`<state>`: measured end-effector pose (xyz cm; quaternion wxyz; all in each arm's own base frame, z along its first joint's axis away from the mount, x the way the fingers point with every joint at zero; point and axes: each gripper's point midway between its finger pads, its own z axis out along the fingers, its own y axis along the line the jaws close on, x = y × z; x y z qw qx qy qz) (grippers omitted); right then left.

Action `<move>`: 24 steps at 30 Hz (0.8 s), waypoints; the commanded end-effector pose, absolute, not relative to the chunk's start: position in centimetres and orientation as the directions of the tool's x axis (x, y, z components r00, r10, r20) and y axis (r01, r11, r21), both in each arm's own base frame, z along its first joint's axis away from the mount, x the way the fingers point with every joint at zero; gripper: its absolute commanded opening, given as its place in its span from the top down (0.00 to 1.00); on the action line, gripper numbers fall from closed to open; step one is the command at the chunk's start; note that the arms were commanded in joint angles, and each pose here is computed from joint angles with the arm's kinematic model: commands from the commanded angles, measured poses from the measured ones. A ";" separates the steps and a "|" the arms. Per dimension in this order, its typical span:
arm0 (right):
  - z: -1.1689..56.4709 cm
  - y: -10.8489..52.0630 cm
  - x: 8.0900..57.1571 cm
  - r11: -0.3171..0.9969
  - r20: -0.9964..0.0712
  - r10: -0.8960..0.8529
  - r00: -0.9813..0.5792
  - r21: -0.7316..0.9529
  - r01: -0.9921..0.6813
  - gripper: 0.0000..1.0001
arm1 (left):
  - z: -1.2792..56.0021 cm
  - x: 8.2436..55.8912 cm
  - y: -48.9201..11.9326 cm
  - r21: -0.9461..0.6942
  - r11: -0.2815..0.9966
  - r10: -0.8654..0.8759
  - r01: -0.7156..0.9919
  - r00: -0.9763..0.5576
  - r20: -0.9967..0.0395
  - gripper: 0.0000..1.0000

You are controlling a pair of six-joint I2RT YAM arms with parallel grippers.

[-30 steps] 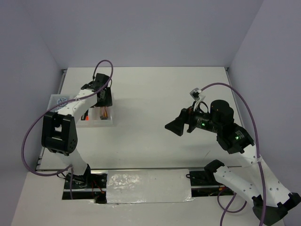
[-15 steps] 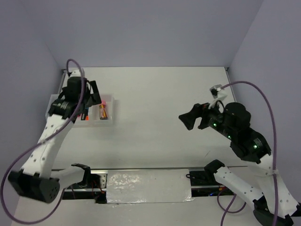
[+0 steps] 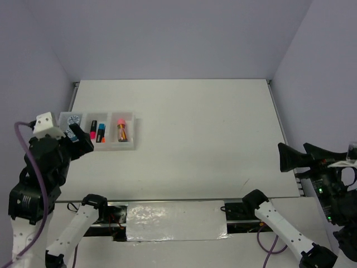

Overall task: Sort the stationery into containers
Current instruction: Reset both arms

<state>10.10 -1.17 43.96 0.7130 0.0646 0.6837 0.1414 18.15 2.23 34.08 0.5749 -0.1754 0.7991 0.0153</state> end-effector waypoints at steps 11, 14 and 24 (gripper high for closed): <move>39.8 -2.2 7.6 0.964 -0.972 0.236 -0.022 0.236 -0.125 0.00 | 31.7 13.5 2.0 -0.232 0.942 -0.292 -0.240 -0.256 -0.921 0.01; 39.2 -1.1 8.2 0.955 -0.968 0.248 -0.029 0.249 -0.159 0.00 | 31.6 13.5 1.8 -0.240 0.941 -0.301 -0.239 -0.266 -0.916 0.01; 37.3 1.7 11.2 0.947 -0.961 0.246 -0.127 0.266 -0.179 0.00 | 30.7 14.7 0.6 -0.269 0.942 -0.320 -0.201 -0.292 -0.901 0.01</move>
